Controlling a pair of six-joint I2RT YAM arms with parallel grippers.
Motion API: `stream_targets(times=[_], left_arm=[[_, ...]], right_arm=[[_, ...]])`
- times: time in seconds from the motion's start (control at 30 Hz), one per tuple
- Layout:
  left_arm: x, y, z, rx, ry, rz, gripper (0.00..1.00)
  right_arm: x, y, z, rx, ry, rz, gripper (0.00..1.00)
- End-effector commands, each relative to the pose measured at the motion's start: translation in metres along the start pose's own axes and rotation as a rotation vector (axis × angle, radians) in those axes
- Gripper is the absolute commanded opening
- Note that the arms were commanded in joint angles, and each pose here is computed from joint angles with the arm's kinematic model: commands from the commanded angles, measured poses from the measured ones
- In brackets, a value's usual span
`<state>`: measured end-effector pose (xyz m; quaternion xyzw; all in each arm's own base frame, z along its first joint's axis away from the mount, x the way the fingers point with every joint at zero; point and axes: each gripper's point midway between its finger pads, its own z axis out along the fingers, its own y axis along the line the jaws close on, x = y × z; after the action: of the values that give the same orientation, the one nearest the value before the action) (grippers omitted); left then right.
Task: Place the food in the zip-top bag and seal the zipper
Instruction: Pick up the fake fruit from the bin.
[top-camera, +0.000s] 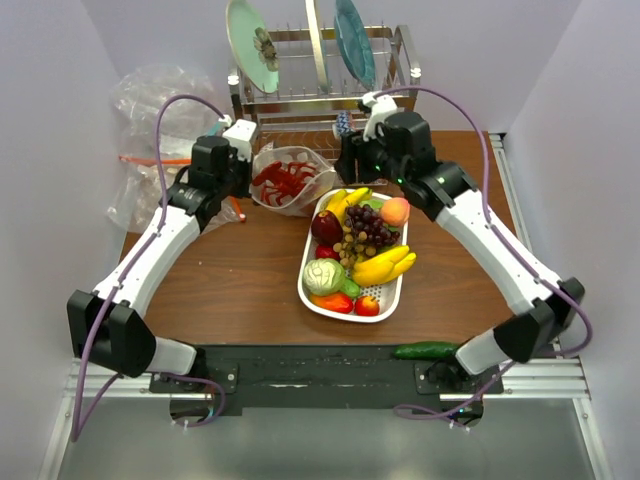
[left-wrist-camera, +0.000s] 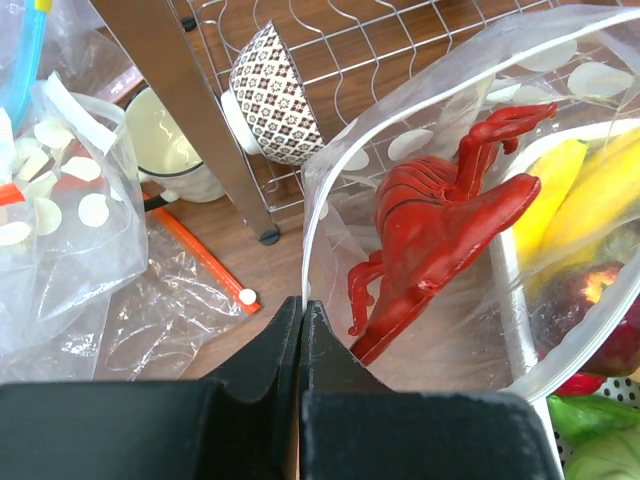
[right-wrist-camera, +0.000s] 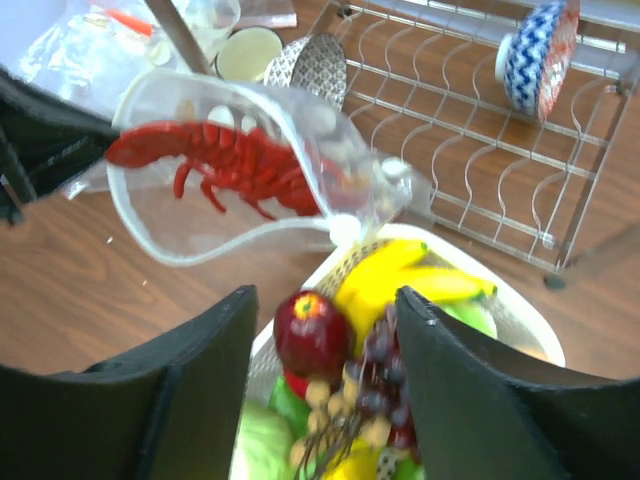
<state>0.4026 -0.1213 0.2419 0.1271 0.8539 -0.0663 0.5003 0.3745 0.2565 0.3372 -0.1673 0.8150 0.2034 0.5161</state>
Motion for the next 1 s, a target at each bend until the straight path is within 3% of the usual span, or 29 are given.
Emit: stream_targets(times=[0.0,0.3,0.5,0.6,0.7,0.83,0.97], left_arm=[[-0.031,0.004,-0.012,0.001,-0.125,0.012,0.00],[-0.029,0.000,-0.013,0.018,-0.111,0.010,0.00],[-0.022,0.001,-0.010,0.014,-0.093,0.009,0.00],[-0.019,0.001,-0.008,0.015,-0.082,0.010,0.00],[-0.019,0.001,-0.009,0.017,-0.082,0.010,0.00],[-0.019,0.002,-0.010,0.012,-0.087,0.012,0.00],[-0.019,0.002,-0.011,0.011,-0.084,0.012,0.00]], right_arm=[[0.007,-0.004,-0.034,0.019,-0.039,0.070,0.65],[0.114,-0.020,-0.041,0.062,0.270,0.039,0.65],[0.132,0.027,-0.030,-0.111,0.329,-0.022,0.57],[0.129,0.039,-0.015,-0.084,0.336,-0.092,0.59],[0.129,0.046,0.002,-0.069,0.367,-0.133,0.61],[0.135,0.041,0.026,0.015,0.390,-0.177,0.79],[0.144,0.035,0.047,0.071,0.402,-0.186,0.79]])
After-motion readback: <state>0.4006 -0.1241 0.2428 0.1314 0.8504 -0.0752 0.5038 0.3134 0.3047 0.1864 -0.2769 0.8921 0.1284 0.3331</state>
